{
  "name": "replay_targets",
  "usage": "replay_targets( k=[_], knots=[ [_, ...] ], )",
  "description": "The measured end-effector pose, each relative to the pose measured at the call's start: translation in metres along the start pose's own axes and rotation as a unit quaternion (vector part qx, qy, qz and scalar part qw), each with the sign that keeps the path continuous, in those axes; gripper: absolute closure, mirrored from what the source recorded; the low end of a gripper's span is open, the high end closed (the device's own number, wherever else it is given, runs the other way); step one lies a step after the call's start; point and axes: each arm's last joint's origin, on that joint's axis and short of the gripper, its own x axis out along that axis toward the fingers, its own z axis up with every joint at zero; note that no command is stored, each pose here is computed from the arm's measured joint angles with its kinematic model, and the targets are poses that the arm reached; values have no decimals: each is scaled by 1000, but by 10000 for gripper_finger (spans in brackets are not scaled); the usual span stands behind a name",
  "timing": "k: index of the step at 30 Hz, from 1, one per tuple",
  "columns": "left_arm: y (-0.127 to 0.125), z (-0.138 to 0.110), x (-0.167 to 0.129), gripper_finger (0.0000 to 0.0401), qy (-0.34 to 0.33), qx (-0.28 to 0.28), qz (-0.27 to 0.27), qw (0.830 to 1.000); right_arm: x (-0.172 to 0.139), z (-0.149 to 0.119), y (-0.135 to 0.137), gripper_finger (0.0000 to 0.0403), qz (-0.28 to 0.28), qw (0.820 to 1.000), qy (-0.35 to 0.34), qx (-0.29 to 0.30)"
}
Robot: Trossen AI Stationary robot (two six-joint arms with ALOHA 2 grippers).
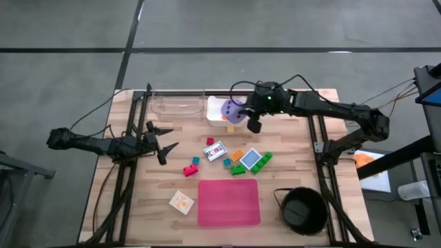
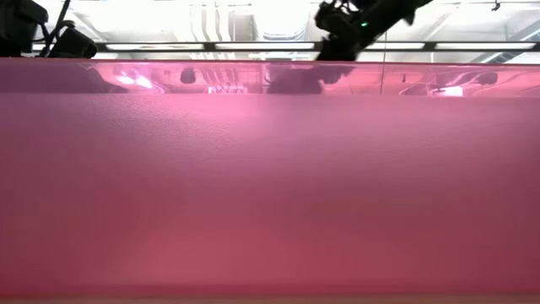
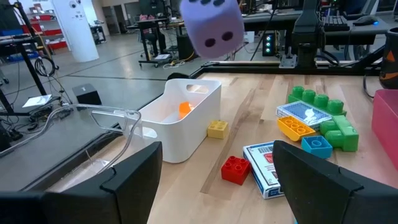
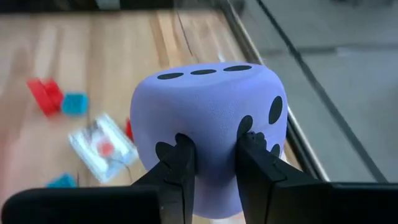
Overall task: Pick & Place Toys
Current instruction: Put the violet die into the transparent bin, then put the red two stud game piece into the white bin
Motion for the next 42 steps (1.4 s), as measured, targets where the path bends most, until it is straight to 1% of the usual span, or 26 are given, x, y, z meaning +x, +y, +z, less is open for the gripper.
replay_targets(
  k=[4,7,9,12,18,22,25,27,29,33,38,40,42],
  knots=[
    [0,0,0,98,-1,0,-6,1000,29,8,0,323,30,997,-69,-18],
    [0,0,0,98,-2,-1,-8,1000,53,9,-4,326,33,993,-109,-32],
    [0,0,0,98,-2,-1,-8,1000,69,11,-8,326,27,992,-120,-38],
    [0,0,0,98,-2,-1,-8,1000,92,17,-16,326,20,992,-118,-41],
    [0,1,0,98,-3,-2,-8,1000,135,39,-29,328,36,991,-117,-48],
    [0,1,0,98,-3,-2,-8,1000,160,47,-41,328,37,995,-81,-47],
    [0,1,0,98,-3,-2,-8,1000,176,46,-49,321,39,996,-65,-43],
    [0,1,0,98,-3,-2,-8,1000,183,45,-52,301,43,996,-65,-39],
    [0,1,0,98,-3,-2,-8,1000,187,45,-55,272,40,996,-72,-35],
    [-1,0,0,98,-2,-1,-10,1000,188,46,-58,199,36,996,-81,-34],
    [-1,0,0,98,-2,-1,-12,1000,179,51,-60,111,37,995,-87,-26],
    [-1,0,0,98,-2,0,-13,1000,176,54,-59,88,47,994,-96,-28],
    [-1,0,0,98,-2,1,-13,1000,174,56,-58,73,69,992,-102,-30]
  ],
)
